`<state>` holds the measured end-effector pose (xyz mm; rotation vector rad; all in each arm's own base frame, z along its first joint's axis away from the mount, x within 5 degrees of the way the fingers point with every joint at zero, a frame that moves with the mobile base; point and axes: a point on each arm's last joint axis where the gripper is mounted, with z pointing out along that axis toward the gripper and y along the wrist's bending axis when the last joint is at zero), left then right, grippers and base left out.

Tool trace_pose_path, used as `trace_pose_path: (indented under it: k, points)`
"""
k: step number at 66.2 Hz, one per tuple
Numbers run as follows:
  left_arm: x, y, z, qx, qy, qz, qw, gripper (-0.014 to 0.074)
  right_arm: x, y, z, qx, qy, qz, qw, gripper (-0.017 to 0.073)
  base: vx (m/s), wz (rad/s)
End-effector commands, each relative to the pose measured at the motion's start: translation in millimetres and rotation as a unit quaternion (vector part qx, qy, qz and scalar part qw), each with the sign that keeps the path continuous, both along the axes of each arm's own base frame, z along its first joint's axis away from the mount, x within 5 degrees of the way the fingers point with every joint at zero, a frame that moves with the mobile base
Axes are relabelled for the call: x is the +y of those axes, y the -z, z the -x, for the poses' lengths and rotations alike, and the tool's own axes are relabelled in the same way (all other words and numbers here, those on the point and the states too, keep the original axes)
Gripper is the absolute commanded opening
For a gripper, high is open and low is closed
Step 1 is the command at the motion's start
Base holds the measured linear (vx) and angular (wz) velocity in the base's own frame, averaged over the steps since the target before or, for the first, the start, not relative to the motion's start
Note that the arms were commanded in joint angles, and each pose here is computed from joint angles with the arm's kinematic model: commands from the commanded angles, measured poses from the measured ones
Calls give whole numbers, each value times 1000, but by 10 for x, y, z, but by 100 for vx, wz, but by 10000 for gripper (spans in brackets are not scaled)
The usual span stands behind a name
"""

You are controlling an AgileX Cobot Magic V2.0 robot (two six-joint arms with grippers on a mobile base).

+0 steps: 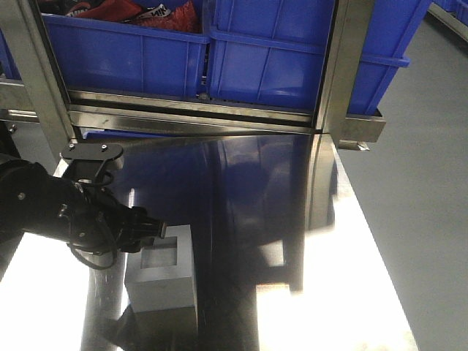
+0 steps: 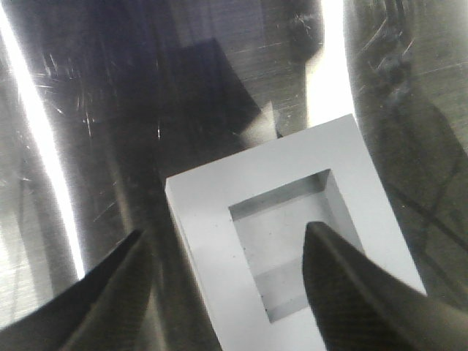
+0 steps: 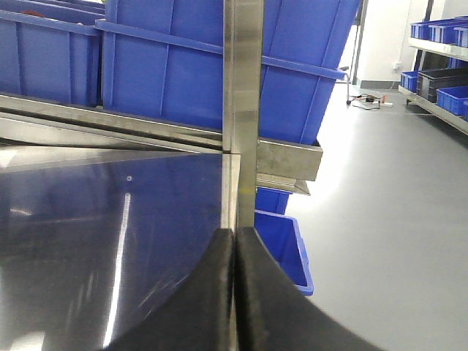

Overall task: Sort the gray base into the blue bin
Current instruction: 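Lower the left gripper over the gray hollow block's rim, then close the left gripper on the block wall and lift it up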

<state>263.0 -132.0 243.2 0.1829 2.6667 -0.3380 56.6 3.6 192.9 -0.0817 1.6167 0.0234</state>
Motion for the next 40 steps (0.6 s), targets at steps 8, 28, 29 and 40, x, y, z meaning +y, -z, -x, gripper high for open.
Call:
trace_pose_path:
  k: [8,28,29,40]
  points:
    - [-65,73,-86,13,0,-4,1000,441,-2,-31,3,-39,2,6,999,-9,0,0]
    - [-103,321,-161,50,-5,-17,999,410,-2,-31,3,-39,2,6,999,-9,0,0]
    - [-103,326,-161,51,-5,-18,999,402,-2,-31,3,-39,2,6,999,-9,0,0]
    - [-98,326,-149,56,-4,-21,998,244,-2,-31,3,-39,2,6,999,-9,0,0]
